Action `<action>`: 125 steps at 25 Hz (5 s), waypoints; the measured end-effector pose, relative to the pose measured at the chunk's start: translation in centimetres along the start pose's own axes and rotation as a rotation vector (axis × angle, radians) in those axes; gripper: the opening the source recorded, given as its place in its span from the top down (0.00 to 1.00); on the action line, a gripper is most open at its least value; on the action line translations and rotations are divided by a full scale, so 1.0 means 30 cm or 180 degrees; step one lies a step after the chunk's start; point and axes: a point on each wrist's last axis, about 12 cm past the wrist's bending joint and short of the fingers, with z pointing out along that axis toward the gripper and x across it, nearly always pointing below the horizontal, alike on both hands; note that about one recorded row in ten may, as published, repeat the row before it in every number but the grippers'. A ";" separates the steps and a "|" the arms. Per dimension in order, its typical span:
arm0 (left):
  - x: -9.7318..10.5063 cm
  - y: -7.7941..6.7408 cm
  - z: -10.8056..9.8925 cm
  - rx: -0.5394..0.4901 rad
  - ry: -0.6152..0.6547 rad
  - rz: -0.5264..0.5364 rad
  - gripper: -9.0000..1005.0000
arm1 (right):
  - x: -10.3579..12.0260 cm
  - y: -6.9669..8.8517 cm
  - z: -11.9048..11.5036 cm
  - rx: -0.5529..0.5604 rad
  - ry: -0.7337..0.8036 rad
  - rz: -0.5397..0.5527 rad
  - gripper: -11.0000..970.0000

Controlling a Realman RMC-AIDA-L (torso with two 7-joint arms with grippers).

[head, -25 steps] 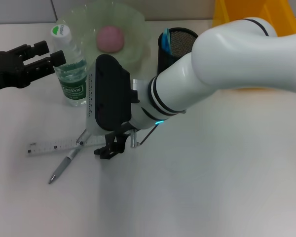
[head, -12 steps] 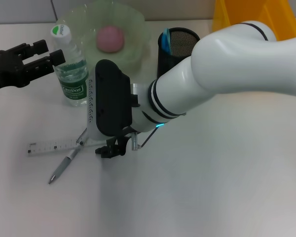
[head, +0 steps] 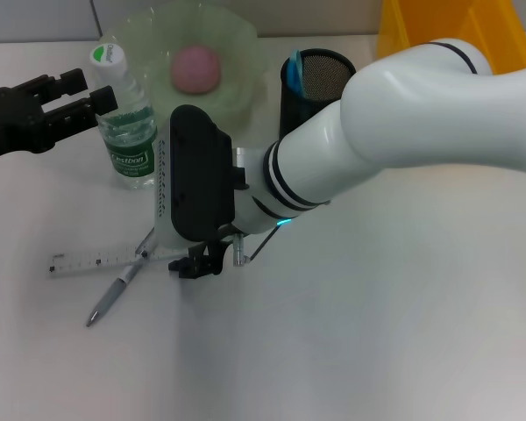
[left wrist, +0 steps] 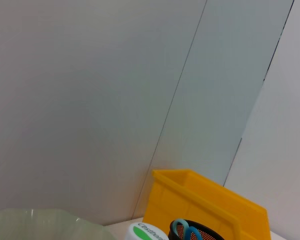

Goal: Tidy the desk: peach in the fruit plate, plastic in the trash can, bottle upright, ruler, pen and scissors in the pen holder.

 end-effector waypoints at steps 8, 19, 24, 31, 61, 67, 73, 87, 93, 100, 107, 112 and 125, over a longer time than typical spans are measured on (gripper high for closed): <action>-0.003 0.001 0.006 -0.0001 0.0007 0.0015 0.30 | 0.003 0.006 0.006 0.0018 0.0011 -0.0045 0.46; -0.005 0.005 0.012 -0.0021 0.0004 0.0043 0.30 | 0.006 0.003 0.007 0.0059 0.0003 -0.0071 0.59; -0.002 0.007 0.015 -0.0030 -0.0006 0.0029 0.30 | 0.009 0.007 0.009 0.0073 -0.0027 -0.0098 0.61; -0.002 0.010 0.014 -0.0054 -0.0014 0.0055 0.30 | 0.012 0.004 0.008 0.0113 -0.0064 -0.0056 0.62; -0.006 0.013 -0.007 -0.0109 -0.0123 0.0042 0.30 | 0.035 0.019 -0.019 0.0174 -0.0356 0.0219 0.68; -0.011 0.014 -0.014 -0.0124 -0.0198 0.0035 0.30 | 0.060 0.016 -0.031 0.0213 -0.0349 0.0279 0.79; -0.009 0.015 -0.017 -0.0146 -0.0201 0.0026 0.30 | 0.030 -0.031 -0.086 -0.0037 -0.0370 0.0477 0.78; 0.005 0.015 -0.034 -0.0187 -0.0190 0.0020 0.30 | -0.017 -0.121 -0.150 -0.0315 0.0005 0.0693 0.57; 0.008 0.013 -0.032 -0.0183 -0.0189 0.0027 0.30 | -0.021 -0.107 -0.116 -0.0239 0.0138 0.0474 0.55; 0.011 0.010 -0.023 -0.0157 -0.0182 0.0012 0.30 | -0.046 -0.089 -0.092 -0.0184 0.0042 0.0396 0.48; 0.011 0.011 -0.021 -0.0152 -0.0186 0.0006 0.30 | -0.043 -0.056 -0.067 -0.0216 0.0106 0.0269 0.36; 0.011 0.012 -0.022 -0.0155 -0.0188 0.0005 0.30 | -0.034 -0.055 -0.058 -0.0156 0.0110 0.0279 0.36; 0.009 0.012 -0.019 -0.0152 -0.0191 0.0011 0.30 | -0.032 -0.039 -0.037 -0.0087 -0.0006 0.0348 0.36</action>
